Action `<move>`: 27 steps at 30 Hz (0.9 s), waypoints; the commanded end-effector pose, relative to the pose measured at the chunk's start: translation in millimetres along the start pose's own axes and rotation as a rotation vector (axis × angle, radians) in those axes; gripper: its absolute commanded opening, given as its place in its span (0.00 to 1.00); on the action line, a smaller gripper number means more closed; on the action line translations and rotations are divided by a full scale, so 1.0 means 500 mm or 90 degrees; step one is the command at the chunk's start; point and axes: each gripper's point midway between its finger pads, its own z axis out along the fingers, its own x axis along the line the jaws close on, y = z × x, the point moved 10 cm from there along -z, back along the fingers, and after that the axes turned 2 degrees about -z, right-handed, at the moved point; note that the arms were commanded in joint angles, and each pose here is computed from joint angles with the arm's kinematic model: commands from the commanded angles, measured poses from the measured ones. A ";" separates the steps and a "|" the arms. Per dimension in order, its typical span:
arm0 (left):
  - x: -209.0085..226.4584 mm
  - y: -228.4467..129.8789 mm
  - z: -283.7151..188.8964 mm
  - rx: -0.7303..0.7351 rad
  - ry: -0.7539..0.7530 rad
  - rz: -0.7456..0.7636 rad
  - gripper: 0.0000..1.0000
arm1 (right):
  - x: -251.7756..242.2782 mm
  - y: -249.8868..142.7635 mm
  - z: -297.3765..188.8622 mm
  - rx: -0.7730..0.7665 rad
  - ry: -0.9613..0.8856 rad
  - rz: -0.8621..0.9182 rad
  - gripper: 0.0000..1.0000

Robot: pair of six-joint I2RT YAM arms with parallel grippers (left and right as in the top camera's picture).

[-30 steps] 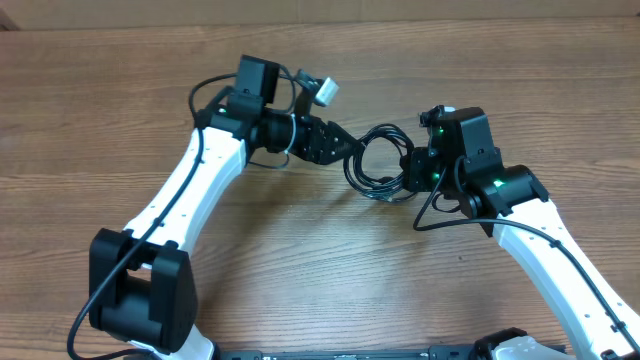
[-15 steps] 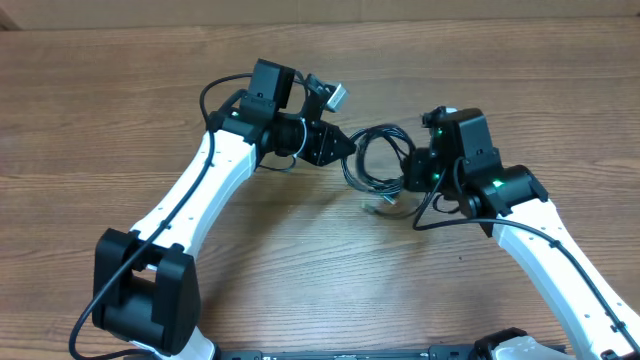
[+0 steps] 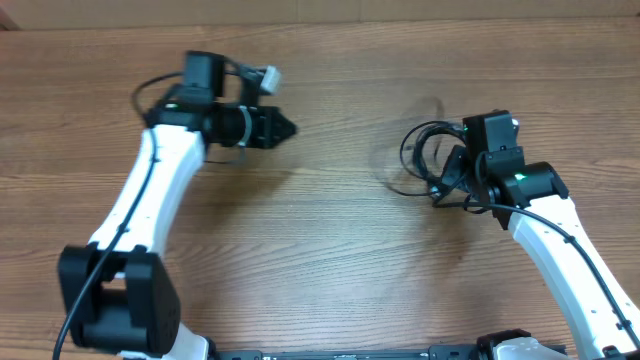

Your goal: Untangle cables

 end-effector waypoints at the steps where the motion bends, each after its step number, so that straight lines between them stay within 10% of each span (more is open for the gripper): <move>1: -0.008 0.017 -0.058 -0.060 0.083 0.016 0.04 | 0.006 0.013 -0.009 -0.023 0.008 0.013 0.04; 12: -0.051 0.012 -0.077 -0.066 0.015 0.001 0.13 | 0.124 -0.020 -0.071 0.077 0.606 -0.288 0.08; 19: -0.080 0.002 -0.053 -0.042 0.000 0.049 0.30 | 0.058 0.002 -0.018 0.032 0.227 -0.130 0.67; 27: -0.115 -0.030 -0.005 0.010 0.045 0.078 0.54 | 0.055 -0.004 -0.018 0.045 0.220 -0.125 0.77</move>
